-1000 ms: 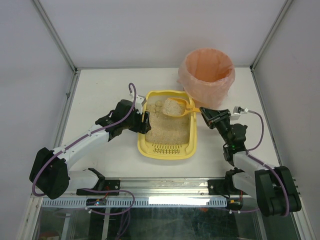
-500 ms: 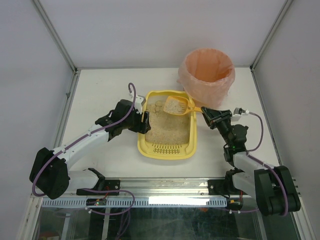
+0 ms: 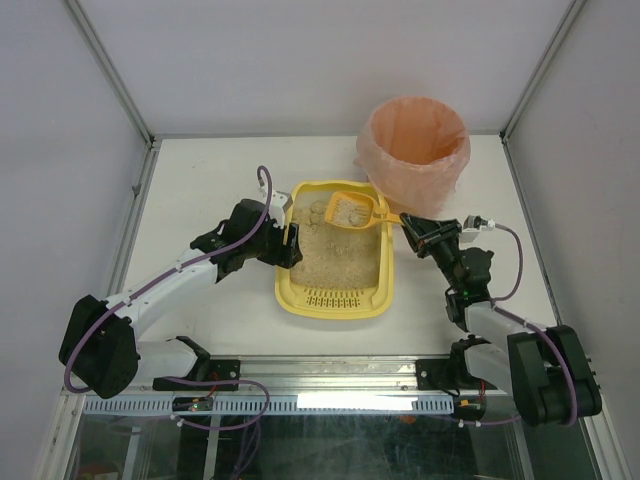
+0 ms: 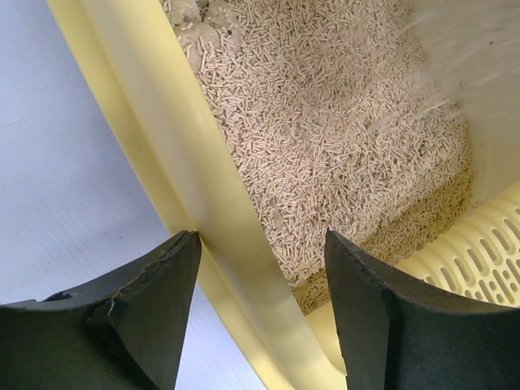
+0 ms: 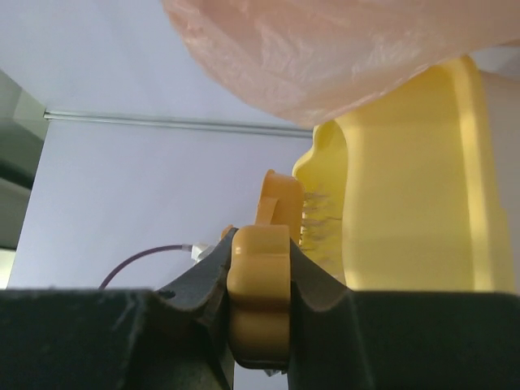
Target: Clean the litter box
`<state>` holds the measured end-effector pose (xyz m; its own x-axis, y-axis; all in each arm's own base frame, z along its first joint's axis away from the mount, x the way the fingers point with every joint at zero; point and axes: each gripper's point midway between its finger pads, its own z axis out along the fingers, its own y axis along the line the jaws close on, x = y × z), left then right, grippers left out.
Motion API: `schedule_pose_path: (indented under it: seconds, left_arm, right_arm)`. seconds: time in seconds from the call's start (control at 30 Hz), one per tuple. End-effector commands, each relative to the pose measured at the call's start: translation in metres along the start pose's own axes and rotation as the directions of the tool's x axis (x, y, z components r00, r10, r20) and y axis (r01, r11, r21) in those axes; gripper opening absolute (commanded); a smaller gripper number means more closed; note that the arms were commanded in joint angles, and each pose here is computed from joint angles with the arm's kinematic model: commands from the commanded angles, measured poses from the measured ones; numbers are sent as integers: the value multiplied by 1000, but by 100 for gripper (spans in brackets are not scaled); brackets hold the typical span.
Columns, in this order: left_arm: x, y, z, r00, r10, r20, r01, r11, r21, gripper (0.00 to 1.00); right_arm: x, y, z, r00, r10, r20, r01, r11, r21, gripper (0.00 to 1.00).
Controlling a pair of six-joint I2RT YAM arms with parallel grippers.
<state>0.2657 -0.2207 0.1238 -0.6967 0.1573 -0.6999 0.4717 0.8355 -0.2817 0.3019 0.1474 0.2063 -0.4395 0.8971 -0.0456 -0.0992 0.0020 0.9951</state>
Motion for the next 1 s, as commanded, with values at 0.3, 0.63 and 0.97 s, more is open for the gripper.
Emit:
schedule_pose_path:
  seconds: [0.3, 0.63, 0.97]
  left_arm:
    - [-19, -6, -5, 998, -4, 60, 2, 1000, 30, 64]
    - [-18, -5, -5, 998, -4, 57, 3, 1000, 26, 64]
    - [-19, -5, -5, 998, -5, 56, 3, 1000, 29, 64]
  right_arm:
    - [4, 33, 3, 997, -73, -4, 72, 992, -100, 0]
    - [-7, 24, -8, 992, -94, 79, 97, 995, -33, 0]
    - [1, 43, -2, 994, -109, 11, 110, 988, -112, 0]
